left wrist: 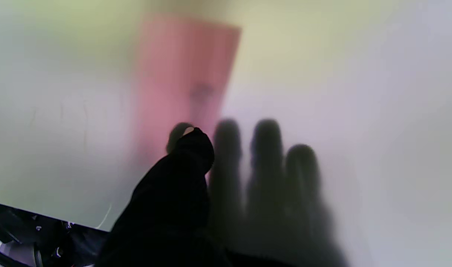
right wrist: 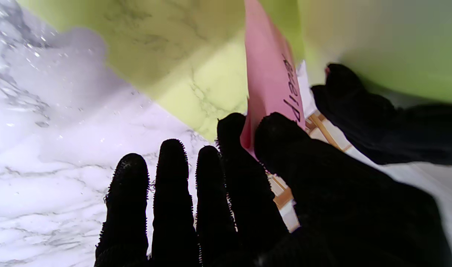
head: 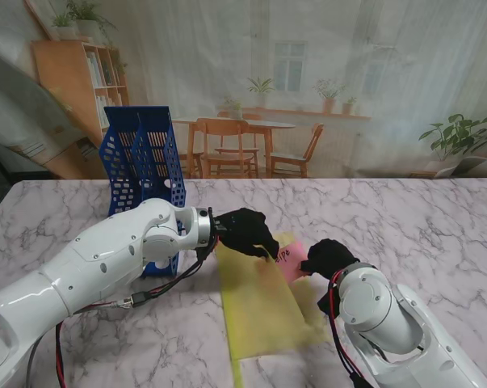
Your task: Open the sliding file folder, put the receipt in and insert it into the document holder
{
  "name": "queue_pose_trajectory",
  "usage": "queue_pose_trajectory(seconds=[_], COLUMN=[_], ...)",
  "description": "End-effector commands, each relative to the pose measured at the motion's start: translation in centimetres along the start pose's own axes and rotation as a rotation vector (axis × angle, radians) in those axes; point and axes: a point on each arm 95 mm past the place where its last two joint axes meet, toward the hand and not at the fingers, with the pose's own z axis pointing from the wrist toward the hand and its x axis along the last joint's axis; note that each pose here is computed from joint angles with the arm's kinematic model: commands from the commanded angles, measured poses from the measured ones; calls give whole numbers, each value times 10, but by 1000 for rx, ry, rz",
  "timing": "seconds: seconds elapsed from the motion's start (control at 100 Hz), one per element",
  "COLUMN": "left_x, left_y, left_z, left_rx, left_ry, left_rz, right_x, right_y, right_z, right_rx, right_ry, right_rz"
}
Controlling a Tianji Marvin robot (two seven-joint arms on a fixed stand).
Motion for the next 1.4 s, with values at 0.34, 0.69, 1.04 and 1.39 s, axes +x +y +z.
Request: queue_pose_trajectory(seconds=[0.34, 0.69, 1.04, 1.39], left_x=[0, 0, 1, 1], left_y=[-1, -1, -1, -1], left_z=[2, 3, 5, 5], left_rx=[-8, -9, -2, 2], left_ry=[9, 8, 3, 1], left_rz=[-1, -2, -7, -10], right_x=[-1, 9, 23, 28], right_y=[-36, -45, -62, -70], right_z=[31, 34, 28, 30], right_rx=[45, 44, 86, 53], right_ry=[-118, -105, -84, -99], right_rz=[-146, -173, -141, -92])
